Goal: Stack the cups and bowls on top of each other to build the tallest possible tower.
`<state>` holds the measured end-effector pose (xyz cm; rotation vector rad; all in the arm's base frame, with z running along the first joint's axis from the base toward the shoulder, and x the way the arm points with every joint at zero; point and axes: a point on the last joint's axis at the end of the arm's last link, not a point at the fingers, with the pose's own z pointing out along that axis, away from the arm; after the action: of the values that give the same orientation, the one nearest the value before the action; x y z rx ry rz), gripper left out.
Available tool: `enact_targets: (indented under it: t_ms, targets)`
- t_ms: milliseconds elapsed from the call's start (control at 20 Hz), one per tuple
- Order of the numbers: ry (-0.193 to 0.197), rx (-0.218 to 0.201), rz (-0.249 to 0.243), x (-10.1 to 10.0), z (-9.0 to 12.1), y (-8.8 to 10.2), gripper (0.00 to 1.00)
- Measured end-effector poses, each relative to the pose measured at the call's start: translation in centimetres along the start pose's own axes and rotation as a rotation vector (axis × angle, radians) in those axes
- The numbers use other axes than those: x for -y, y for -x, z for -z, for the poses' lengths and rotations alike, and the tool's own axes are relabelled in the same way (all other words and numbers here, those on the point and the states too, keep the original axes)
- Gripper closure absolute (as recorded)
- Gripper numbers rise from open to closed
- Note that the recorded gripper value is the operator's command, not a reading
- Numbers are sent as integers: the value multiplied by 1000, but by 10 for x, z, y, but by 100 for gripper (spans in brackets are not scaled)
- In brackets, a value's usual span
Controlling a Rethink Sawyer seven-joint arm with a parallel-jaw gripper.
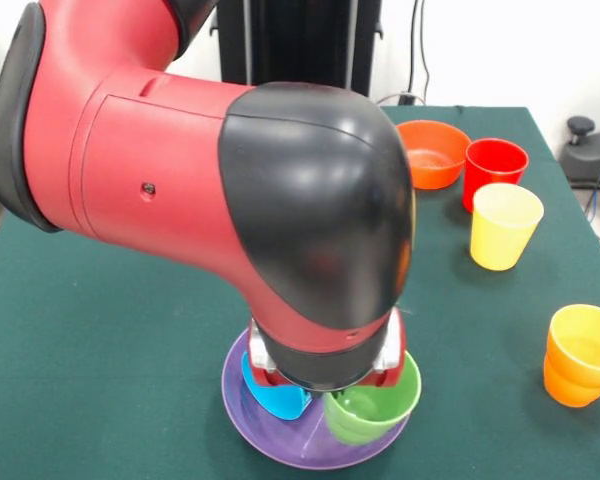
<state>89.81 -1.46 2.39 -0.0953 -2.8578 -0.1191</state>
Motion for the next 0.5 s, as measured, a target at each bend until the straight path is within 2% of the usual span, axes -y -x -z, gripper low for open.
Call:
enact_targets:
  t_ms: [500]
  targets:
    - [-27,-11,9,18,-11,-8,100]
